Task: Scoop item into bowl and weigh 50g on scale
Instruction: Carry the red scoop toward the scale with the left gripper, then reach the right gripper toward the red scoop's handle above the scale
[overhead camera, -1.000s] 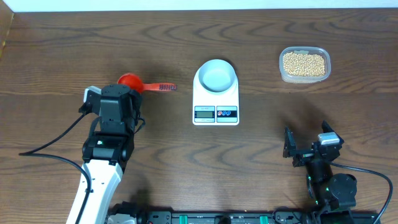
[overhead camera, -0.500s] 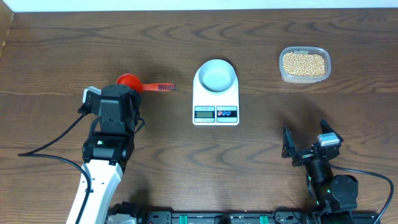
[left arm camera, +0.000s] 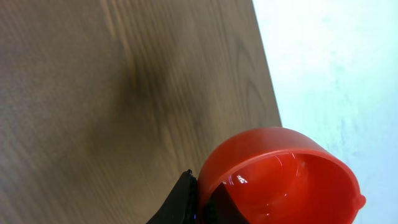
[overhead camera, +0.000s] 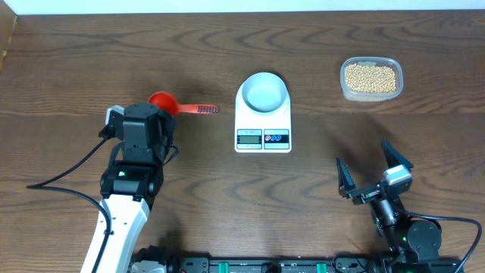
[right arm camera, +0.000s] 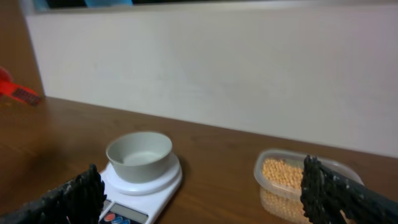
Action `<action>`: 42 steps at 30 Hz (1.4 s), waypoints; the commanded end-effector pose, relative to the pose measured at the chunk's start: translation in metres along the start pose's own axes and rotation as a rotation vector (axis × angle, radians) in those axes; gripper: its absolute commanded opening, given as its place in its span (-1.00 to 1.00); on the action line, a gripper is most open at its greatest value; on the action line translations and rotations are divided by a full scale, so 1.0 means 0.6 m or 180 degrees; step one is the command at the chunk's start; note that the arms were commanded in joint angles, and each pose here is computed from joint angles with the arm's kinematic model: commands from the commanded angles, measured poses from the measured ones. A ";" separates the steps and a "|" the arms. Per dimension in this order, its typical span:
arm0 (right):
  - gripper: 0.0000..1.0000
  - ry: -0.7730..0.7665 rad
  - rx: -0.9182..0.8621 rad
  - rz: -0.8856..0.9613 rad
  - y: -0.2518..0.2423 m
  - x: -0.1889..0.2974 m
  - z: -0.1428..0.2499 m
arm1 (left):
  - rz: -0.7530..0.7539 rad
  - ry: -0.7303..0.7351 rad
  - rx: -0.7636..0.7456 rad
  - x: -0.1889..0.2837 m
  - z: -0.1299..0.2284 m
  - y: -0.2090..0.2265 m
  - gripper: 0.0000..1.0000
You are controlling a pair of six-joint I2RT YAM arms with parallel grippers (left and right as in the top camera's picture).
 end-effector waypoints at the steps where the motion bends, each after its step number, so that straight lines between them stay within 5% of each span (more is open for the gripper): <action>1: 0.99 0.0102 -0.0039 -0.0160 0.009 -0.008 0.008 | 0.0130 0.0028 -0.0022 0.008 -0.003 -0.016 -0.85; 10: 0.99 -0.0075 -0.0069 -0.0273 0.007 -0.053 -0.015 | 0.0189 -0.0065 -0.0030 0.002 -0.006 -0.027 -0.86; 24: 0.99 0.0799 -0.0806 -0.1164 0.045 -0.167 -0.014 | 0.0366 -0.0026 -0.0134 0.004 -0.004 -0.044 -0.86; 31: 0.99 0.0916 -0.0779 -0.2095 0.095 -0.151 -0.030 | 0.0507 0.0265 -0.0129 0.005 0.016 -0.052 -0.86; 42: 0.99 0.0902 -0.1066 -0.2163 0.104 -0.149 -0.046 | 0.0731 0.0617 -0.0110 0.011 0.037 -0.066 -0.85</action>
Point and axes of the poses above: each gripper's point midway between its finger pads, its own x axis back along the fingers, its own y axis along the line the jaws close on, z = x × y, the point moved 5 cm from there along x, back along the fingers, and after that the axes turned 14 degrees about -x, right-handed, at the moved point
